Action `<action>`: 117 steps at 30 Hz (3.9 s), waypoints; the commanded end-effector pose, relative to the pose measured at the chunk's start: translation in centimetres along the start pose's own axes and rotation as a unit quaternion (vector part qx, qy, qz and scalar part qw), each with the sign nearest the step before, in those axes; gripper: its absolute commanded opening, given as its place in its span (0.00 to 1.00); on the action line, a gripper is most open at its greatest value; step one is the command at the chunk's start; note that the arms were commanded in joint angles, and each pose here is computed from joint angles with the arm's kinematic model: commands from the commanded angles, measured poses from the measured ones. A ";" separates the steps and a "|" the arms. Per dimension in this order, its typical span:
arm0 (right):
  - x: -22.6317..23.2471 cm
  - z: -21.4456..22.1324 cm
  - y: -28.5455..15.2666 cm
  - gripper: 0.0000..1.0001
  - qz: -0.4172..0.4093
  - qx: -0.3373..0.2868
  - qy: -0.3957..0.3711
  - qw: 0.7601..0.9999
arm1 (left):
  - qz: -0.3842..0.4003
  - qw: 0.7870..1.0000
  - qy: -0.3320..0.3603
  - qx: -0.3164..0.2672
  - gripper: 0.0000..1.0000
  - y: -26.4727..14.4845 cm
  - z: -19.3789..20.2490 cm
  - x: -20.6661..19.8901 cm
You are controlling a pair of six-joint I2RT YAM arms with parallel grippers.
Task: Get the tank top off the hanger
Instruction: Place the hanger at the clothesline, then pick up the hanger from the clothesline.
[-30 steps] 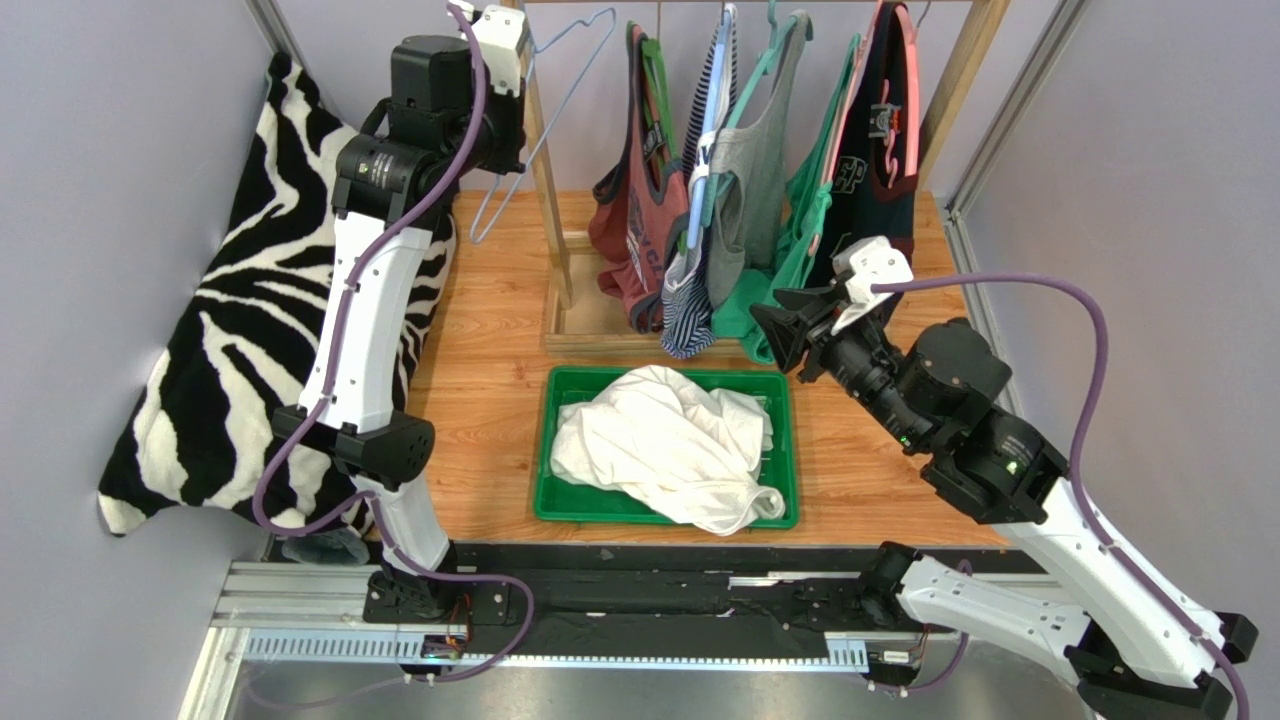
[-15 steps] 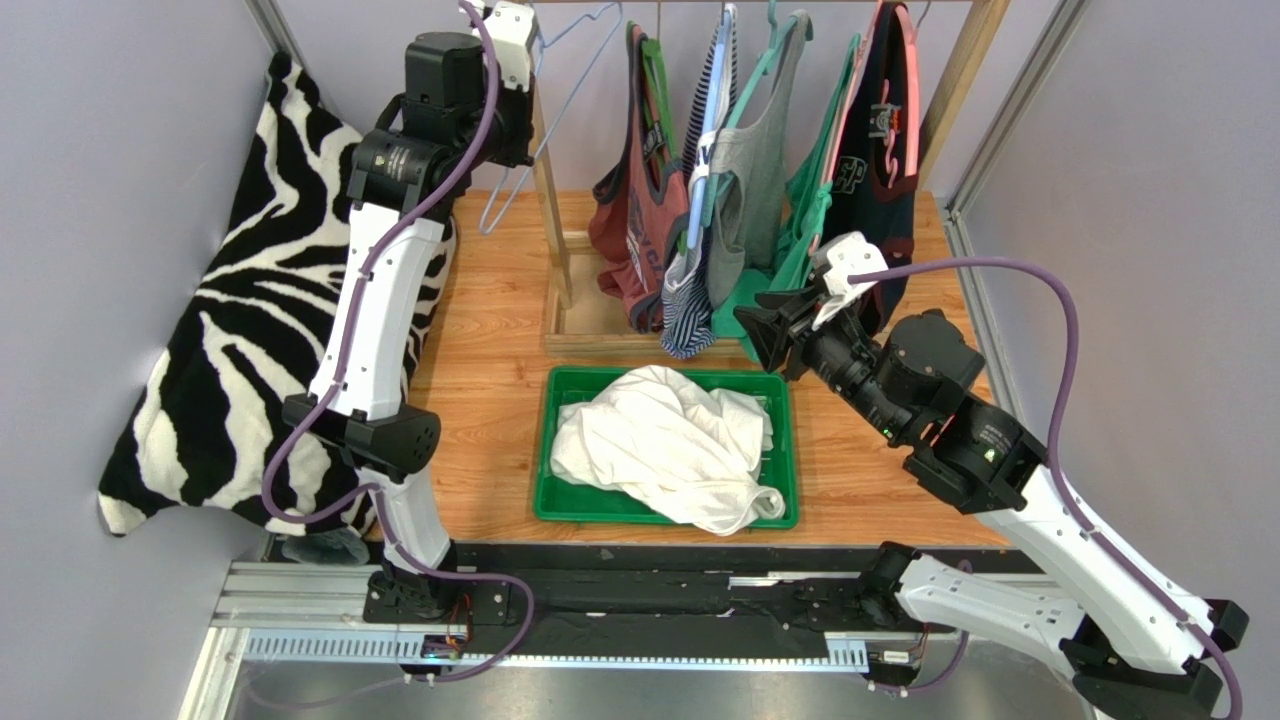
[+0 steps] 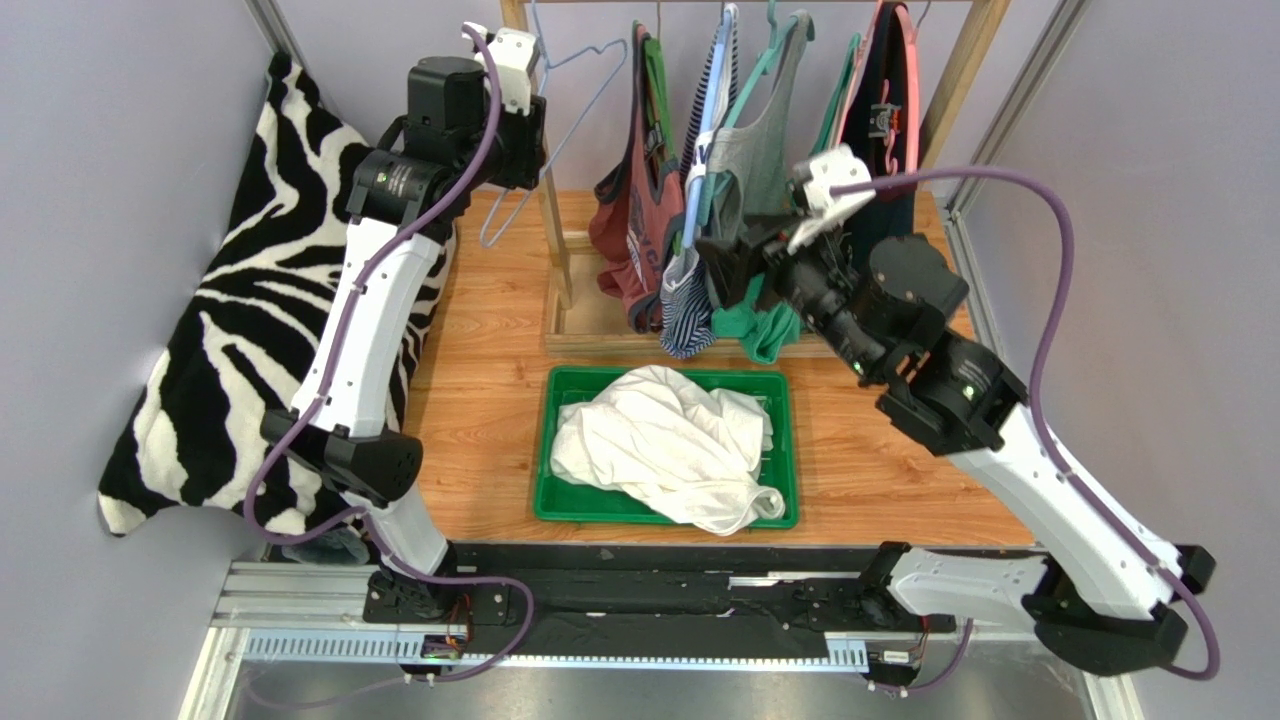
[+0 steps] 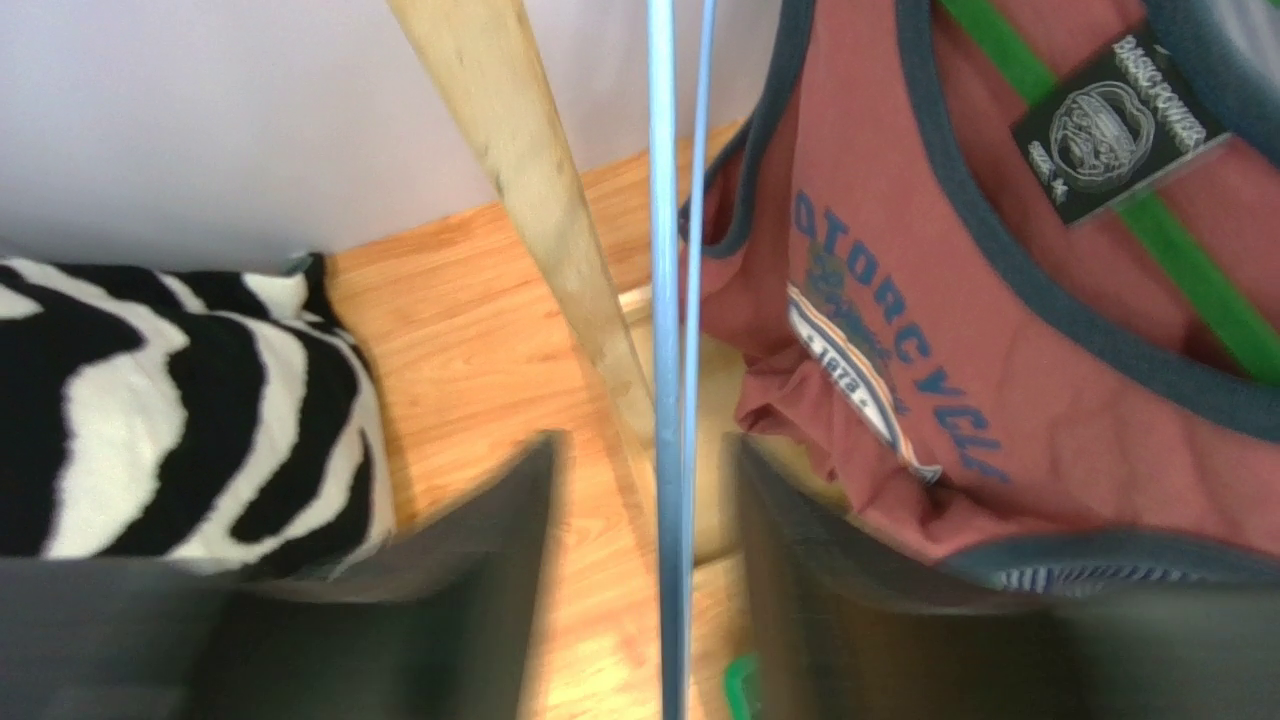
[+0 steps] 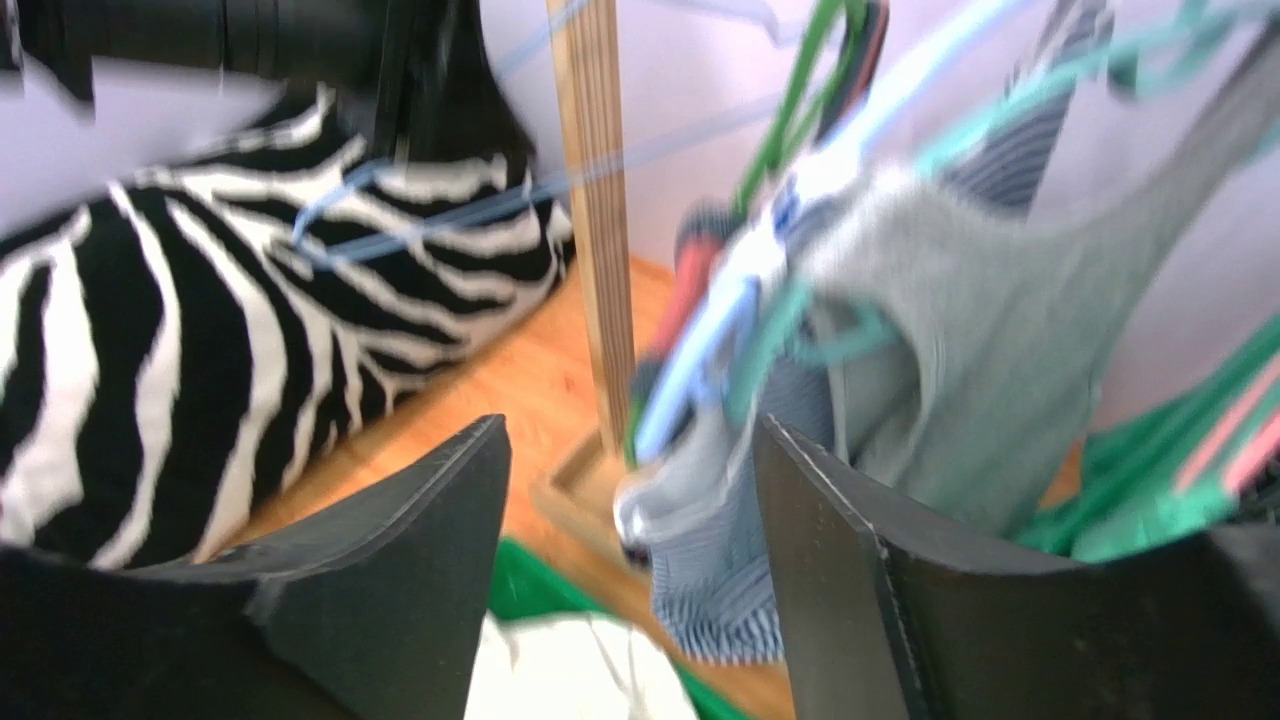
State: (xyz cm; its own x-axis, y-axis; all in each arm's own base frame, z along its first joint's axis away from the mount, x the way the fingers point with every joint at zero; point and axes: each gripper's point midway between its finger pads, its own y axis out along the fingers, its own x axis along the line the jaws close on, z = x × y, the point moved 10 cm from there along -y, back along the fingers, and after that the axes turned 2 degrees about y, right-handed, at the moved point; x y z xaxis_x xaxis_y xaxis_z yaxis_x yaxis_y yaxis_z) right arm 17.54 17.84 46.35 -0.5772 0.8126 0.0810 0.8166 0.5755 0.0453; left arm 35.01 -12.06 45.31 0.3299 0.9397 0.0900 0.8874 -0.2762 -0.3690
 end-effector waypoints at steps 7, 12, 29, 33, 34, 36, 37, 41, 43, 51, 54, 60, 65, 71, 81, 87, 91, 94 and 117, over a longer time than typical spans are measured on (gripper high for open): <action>2.4 -5.7 10.4 0.75 -0.010 -0.065 0.011 0.998 | 0.012 0.999 -0.005 -0.034 0.91 -7.0 -0.1 0.1; 1.7 -7.0 13.5 0.81 0.009 -0.073 0.062 0.995 | 0.019 0.997 0.001 -0.074 0.92 -11.0 -0.1 0.2; -6.0 -3.1 11.4 0.95 0.102 0.036 0.110 0.988 | 0.045 0.989 0.041 -0.133 0.96 -17.0 1.4 0.0; -5.7 -2.5 11.3 0.95 0.081 0.049 0.110 0.989 | 0.048 0.990 0.040 -0.130 0.97 -16.9 1.7 0.0; -5.5 -2.4 11.4 0.95 0.065 0.054 0.112 0.990 | 0.048 0.989 0.040 -0.130 0.97 -17.0 1.7 0.0; -5.3 -2.0 11.7 0.95 0.052 0.064 0.119 0.990 | 0.049 0.990 0.044 -0.128 0.97 -17.0 1.9 0.0; -5.1 -1.8 11.7 0.95 0.047 0.069 0.117 0.990 | 0.048 0.990 0.043 -0.127 0.97 -16.9 1.9 0.0; -4.2 -1.1 11.9 0.95 0.020 0.082 0.106 0.991 | 0.051 0.990 0.046 -0.125 0.97 -16.8 2.1 -0.1; -4.3 -0.7 12.2 0.95 0.017 0.090 0.101 0.991 | 0.055 0.990 0.046 -0.124 0.98 -16.7 2.2 -0.1; -3.8 1.8 13.5 0.69 0.032 0.136 0.047 0.989 | 0.062 0.990 0.042 -0.120 0.98 -16.6 2.4 -0.3; -4.2 2.3 13.8 0.43 0.054 0.141 0.037 0.988 | 0.062 0.990 0.042 -0.121 0.98 -16.7 2.5 -0.3; -4.4 2.4 14.2 0.00 0.059 0.148 0.019 0.987 | 0.065 0.990 0.041 -0.118 0.99 -16.9 2.6 -0.4; -4.6 2.6 14.2 0.00 0.058 0.126 0.002 0.990 | 0.065 0.990 0.039 -0.118 0.99 -17.1 2.7 -0.4; -4.6 0.9 13.4 0.00 0.135 0.035 -0.029 0.990 | 0.070 0.990 0.038 -0.116 0.99 -17.1 2.9 -0.5; -4.7 -2.6 12.2 0.00 0.209 -0.060 -0.068 0.974 | 0.069 0.990 0.043 -0.117 0.99 -17.7 3.2 -0.4; -4.6 -3.0 11.4 0.00 0.203 -0.056 -0.065 0.975 | 0.065 0.990 0.043 -0.116 0.99 -17.8 3.2 -0.4; -4.6 -1.3 9.9 0.00 0.185 -0.021 -0.062 0.980 | 0.064 0.990 0.046 -0.118 0.99 -18.0 3.3 -0.3; -4.2 0.3 8.0 0.00 0.148 0.021 -0.051 0.987 | 0.073 0.989 0.055 -0.114 0.99 -18.2 3.5 -0.4; -2.5 -9.3 -13.2 0.00 -0.064 -0.107 -0.014 0.992 | 0.184 0.974 0.085 -0.104 0.99 -20.1 4.0 -1.9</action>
State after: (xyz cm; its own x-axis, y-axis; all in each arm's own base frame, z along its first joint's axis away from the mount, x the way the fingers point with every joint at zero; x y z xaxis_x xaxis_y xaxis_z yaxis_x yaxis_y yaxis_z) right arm 11.04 8.78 49.79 -0.5848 0.8096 0.0507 0.8112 0.5836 0.0370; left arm 15.93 -7.29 48.96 0.6174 0.7744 0.1382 0.7823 -0.5859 -0.2114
